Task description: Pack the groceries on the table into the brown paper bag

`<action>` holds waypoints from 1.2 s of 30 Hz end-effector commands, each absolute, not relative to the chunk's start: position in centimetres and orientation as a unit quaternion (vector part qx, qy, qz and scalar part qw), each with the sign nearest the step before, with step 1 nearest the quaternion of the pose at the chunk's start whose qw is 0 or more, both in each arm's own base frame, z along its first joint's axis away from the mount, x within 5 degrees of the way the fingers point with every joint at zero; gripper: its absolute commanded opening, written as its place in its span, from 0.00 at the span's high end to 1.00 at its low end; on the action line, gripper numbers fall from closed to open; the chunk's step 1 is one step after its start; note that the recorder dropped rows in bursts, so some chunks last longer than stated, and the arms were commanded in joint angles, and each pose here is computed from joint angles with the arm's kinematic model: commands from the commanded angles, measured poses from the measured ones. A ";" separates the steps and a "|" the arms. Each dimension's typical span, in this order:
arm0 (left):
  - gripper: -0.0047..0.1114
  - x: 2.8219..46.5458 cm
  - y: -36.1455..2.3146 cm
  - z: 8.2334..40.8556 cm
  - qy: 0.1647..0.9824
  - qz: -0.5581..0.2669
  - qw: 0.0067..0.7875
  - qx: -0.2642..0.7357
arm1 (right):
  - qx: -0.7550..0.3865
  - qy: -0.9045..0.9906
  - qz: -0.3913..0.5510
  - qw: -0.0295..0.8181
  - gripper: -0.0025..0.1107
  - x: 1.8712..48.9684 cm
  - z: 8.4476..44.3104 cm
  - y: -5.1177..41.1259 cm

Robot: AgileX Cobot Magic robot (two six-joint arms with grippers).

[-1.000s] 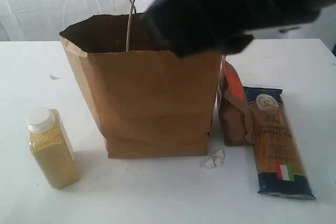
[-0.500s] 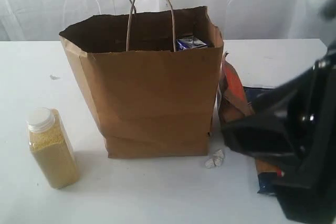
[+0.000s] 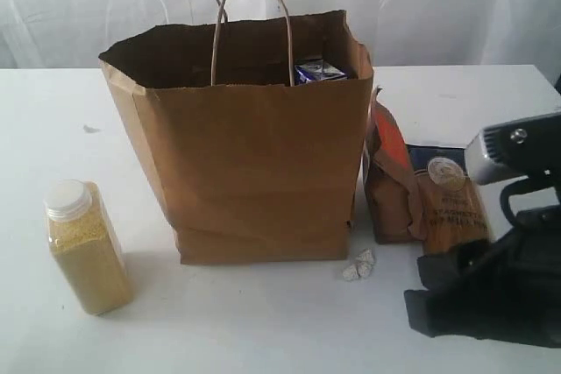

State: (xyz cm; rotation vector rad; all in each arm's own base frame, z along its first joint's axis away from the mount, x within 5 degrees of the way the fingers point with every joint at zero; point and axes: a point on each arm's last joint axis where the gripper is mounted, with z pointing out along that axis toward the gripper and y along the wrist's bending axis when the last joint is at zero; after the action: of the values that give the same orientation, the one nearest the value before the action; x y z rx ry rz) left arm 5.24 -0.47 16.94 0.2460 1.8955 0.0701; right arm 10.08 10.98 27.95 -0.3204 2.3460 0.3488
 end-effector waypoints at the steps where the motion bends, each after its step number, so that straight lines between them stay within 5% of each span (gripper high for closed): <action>1: 0.96 5.2 -0.5 16.8 0.810 0.027 0.577 0.101 | -0.090 0.911 0.143 0.375 0.66 10.6 27.1 11.4; 14: 0.96 5.2 -0.5 16.8 0.810 0.027 0.577 0.101 | -0.082 0.946 0.095 0.298 0.66 14.7 20.8 15.8; 30: 0.96 5.2 -0.5 16.8 0.810 0.027 0.577 0.101 | -0.085 0.950 0.051 0.296 0.66 19.0 20.1 14.6; 36: 0.96 5.2 -0.5 16.8 0.810 0.027 0.577 0.101 | -0.189 0.948 0.018 0.255 0.66 20.4 18.8 15.5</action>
State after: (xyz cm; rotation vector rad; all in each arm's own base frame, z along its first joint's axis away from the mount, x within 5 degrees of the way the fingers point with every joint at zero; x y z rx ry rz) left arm 5.24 -0.47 16.94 0.2460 1.8955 0.0701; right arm 19.85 15.07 19.29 -0.3565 2.5638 0.0842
